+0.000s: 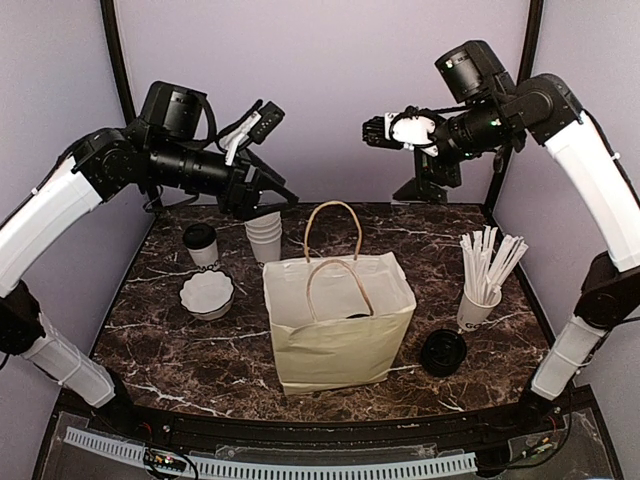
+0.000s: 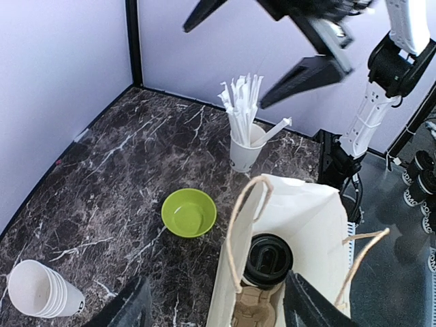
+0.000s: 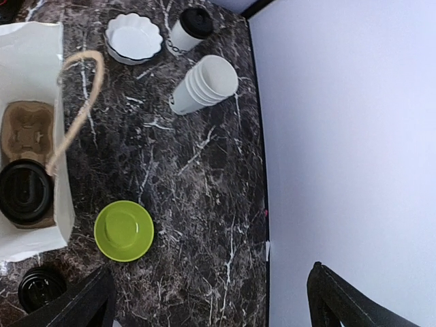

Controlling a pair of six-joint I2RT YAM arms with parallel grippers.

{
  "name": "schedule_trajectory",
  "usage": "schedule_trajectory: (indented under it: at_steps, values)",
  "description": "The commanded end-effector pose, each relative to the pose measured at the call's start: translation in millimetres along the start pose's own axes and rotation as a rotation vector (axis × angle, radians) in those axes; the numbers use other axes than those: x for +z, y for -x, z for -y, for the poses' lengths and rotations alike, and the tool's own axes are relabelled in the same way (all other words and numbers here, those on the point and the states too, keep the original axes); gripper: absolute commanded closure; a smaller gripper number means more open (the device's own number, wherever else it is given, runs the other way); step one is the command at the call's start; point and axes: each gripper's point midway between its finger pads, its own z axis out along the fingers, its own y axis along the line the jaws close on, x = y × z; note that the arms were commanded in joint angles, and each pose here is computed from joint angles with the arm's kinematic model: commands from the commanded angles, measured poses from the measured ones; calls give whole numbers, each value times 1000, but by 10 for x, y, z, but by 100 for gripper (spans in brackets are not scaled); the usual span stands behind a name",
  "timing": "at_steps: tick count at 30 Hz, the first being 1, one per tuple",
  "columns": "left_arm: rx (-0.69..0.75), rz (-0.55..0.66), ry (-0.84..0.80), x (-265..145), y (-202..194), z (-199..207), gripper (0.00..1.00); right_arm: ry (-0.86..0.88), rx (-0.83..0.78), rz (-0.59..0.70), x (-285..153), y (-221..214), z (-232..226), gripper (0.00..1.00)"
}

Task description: Pack the takeout coffee

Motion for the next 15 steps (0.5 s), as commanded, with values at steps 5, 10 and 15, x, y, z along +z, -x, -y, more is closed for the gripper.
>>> schedule_trajectory:
  at_steps: [5,10,15]
  values:
    - [-1,-41,-138,357,-205,92,31,-66,132,-22,-7,-305,266,1]
    - [-9,-68,-171,571,-242,50,40,-85,163,-48,19,-426,329,1]
    - [34,-25,-193,590,-35,56,97,-105,180,-75,103,-531,404,1]
